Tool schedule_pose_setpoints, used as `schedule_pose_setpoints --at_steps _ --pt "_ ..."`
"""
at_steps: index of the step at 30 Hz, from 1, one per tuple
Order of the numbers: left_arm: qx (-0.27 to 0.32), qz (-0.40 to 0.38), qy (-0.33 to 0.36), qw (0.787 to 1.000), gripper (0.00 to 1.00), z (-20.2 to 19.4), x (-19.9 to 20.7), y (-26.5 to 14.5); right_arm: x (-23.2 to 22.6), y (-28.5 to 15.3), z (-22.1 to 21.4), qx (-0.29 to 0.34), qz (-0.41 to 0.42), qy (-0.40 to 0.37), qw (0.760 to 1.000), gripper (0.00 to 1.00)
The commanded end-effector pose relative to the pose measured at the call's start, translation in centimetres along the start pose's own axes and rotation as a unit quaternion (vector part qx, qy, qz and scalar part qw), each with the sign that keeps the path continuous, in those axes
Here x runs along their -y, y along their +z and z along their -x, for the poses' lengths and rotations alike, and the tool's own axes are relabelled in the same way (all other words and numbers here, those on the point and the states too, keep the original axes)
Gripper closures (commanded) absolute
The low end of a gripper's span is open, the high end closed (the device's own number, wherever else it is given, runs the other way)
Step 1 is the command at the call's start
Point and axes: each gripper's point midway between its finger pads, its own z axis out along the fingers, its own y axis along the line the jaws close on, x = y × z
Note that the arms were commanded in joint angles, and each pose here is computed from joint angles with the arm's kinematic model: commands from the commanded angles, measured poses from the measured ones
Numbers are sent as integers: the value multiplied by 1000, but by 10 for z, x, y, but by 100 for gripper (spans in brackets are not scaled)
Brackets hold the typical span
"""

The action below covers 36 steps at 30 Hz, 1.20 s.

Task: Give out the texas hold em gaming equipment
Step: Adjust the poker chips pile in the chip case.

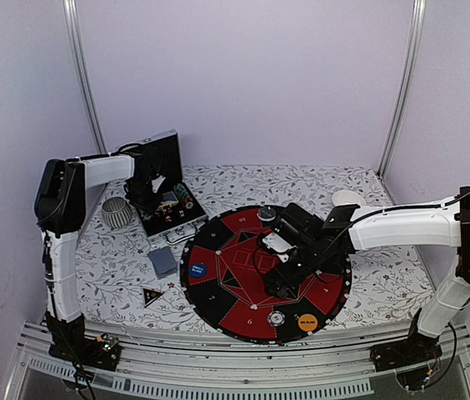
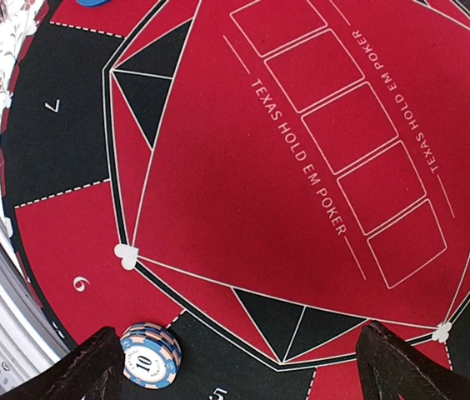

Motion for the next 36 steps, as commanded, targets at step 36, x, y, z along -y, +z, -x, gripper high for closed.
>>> schedule_pose_setpoints --at_steps 36 --pt "13 -1 -11 1000 51 9 -3 -15 -5 0 4 -5 15 -2 1000 1"
